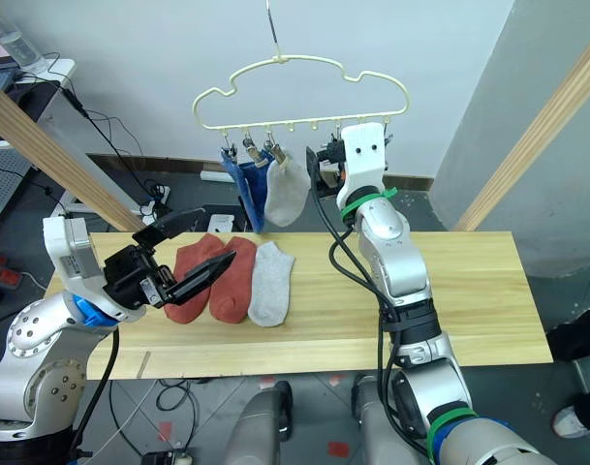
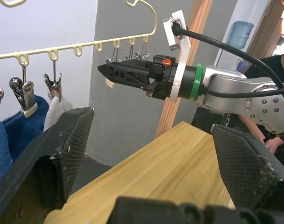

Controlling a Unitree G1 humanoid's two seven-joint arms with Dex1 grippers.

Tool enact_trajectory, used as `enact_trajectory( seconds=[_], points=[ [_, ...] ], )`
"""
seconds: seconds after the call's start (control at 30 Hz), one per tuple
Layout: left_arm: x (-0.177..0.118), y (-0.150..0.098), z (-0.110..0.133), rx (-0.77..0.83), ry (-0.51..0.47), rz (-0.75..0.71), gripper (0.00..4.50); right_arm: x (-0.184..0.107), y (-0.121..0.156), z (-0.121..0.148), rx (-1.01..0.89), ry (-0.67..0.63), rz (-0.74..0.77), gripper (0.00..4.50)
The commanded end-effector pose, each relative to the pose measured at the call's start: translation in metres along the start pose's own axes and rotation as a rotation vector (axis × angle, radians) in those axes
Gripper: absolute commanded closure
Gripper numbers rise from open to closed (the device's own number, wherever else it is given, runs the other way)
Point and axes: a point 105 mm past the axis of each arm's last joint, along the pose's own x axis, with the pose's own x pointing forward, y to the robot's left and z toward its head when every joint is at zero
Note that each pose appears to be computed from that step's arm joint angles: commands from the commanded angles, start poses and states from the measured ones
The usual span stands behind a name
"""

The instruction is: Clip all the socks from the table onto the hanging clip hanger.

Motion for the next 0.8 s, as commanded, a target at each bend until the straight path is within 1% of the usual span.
enact_trajectory(
  seconds=[0.03, 0.2, 0.33, 0.8],
  points=[
    [0.002, -0.001, 0.006, 0.029, -0.02, -0.008, 0.0, 0.004, 0.008, 0.02, 0.025, -0.069, 0.02, 0.02],
    [0.002, -0.002, 0.006, 0.032, -0.021, -0.01, 0.0, 0.006, 0.013, 0.021, 0.048, -0.071, 0.036, 0.02],
    [0.003, -0.002, 0.007, 0.042, -0.02, -0.015, 0.0, 0.006, 0.025, 0.025, 0.09, -0.084, 0.095, 0.02],
    [0.005, -0.004, 0.006, 0.039, -0.016, -0.013, 0.0, 0.007, 0.031, 0.028, 0.155, -0.09, 0.136, 0.02]
  ],
)
